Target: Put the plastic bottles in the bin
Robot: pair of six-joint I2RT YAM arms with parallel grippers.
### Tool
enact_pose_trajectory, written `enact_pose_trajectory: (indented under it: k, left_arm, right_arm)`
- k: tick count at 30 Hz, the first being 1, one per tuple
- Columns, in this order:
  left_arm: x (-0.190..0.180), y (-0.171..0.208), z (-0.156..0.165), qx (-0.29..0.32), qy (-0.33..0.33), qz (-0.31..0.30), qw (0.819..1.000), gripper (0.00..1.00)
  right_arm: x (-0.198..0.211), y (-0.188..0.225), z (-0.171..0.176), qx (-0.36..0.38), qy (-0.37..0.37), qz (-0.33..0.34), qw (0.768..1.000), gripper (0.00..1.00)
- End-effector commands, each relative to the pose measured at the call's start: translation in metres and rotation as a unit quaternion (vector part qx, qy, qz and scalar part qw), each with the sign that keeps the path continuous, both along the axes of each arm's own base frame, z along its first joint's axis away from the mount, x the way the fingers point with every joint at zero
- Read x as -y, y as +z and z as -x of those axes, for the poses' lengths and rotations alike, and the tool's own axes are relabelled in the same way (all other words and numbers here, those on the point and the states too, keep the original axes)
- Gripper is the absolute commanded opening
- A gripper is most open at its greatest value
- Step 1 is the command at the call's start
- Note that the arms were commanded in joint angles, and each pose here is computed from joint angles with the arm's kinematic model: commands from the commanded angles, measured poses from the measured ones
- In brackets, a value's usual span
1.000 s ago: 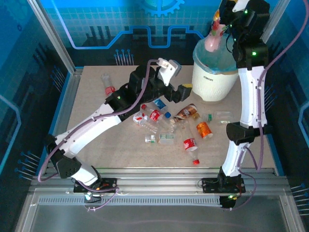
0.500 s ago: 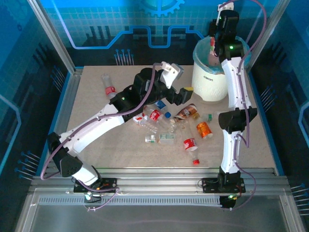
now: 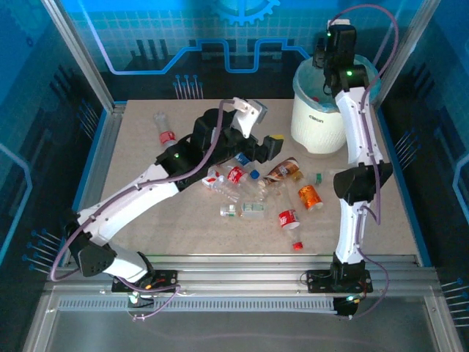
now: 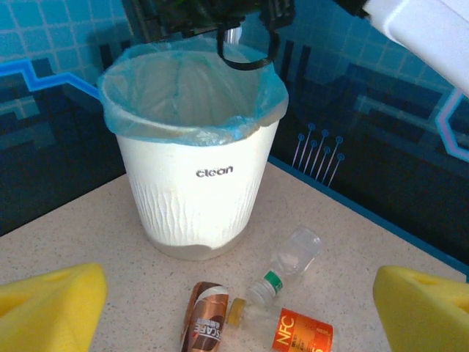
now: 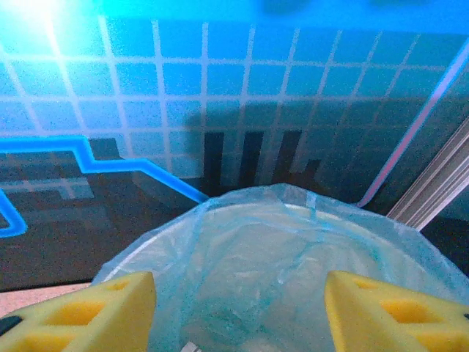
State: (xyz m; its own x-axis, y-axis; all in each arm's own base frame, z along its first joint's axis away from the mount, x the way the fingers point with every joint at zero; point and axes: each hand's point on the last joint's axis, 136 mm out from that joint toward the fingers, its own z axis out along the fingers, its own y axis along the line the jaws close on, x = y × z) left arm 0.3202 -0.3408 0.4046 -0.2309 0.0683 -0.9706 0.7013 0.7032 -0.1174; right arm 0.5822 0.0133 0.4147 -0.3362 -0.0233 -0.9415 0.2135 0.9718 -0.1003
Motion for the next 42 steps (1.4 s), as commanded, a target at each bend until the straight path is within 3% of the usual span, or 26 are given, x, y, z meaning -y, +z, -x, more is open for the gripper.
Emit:
enact_pose_trajectory:
  k: [1, 7, 13, 18, 22, 24, 26, 29, 32, 37, 42]
  left_arm:
    - [-0.015, 0.01, 0.008, -0.009, 0.021, 0.022, 0.999, 0.94]
    - [-0.035, -0.001, 0.016, -0.043, 0.049, 0.017, 0.998, 0.94]
    - [-0.066, -0.03, 0.034, -0.097, 0.085, 0.008, 0.992, 0.94]
    - [-0.104, -0.074, 0.057, -0.151, 0.129, -0.007, 0.98, 0.93]
    - [-0.141, -0.105, 0.075, -0.19, 0.182, -0.018, 0.965, 0.93]
    - [-0.16, -0.124, 0.086, -0.211, 0.209, -0.02, 0.955, 0.94]
    - [-0.176, -0.14, 0.093, -0.226, 0.235, -0.013, 0.945, 0.94]
    - [-0.191, -0.164, 0.105, -0.248, 0.253, -0.004, 0.935, 0.93]
    - [-0.195, -0.191, 0.114, -0.271, 0.252, -0.018, 0.929, 0.93]
    - [-0.184, -0.227, 0.123, -0.325, 0.235, -0.038, 0.915, 0.91]
    - [-0.162, -0.253, 0.128, -0.377, 0.207, -0.012, 0.903, 0.89]
  right_arm:
    - [-0.013, 0.062, 0.04, 0.054, 0.026, -0.02, 0.998, 0.62]
    - [-0.058, 0.093, 0.083, 0.061, 0.098, -0.017, 0.993, 0.62]
    - [-0.138, 0.095, 0.146, 0.029, 0.226, -0.003, 0.974, 0.63]
    - [-0.224, 0.039, 0.21, -0.033, 0.383, 0.012, 0.923, 0.65]
    - [-0.268, -0.011, 0.258, -0.071, 0.464, 0.013, 0.883, 0.63]
    - [-0.28, -0.043, 0.279, -0.097, 0.482, 0.049, 0.869, 0.62]
    - [-0.292, -0.076, 0.307, -0.127, 0.517, 0.092, 0.842, 0.62]
    - [-0.291, -0.118, 0.335, -0.166, 0.51, 0.125, 0.835, 0.62]
    - [-0.283, -0.156, 0.358, -0.211, 0.498, 0.094, 0.836, 0.62]
    - [-0.238, -0.21, 0.377, -0.282, 0.398, 0.054, 0.871, 0.62]
    - [-0.176, -0.236, 0.395, -0.329, 0.272, 0.019, 0.904, 0.62]
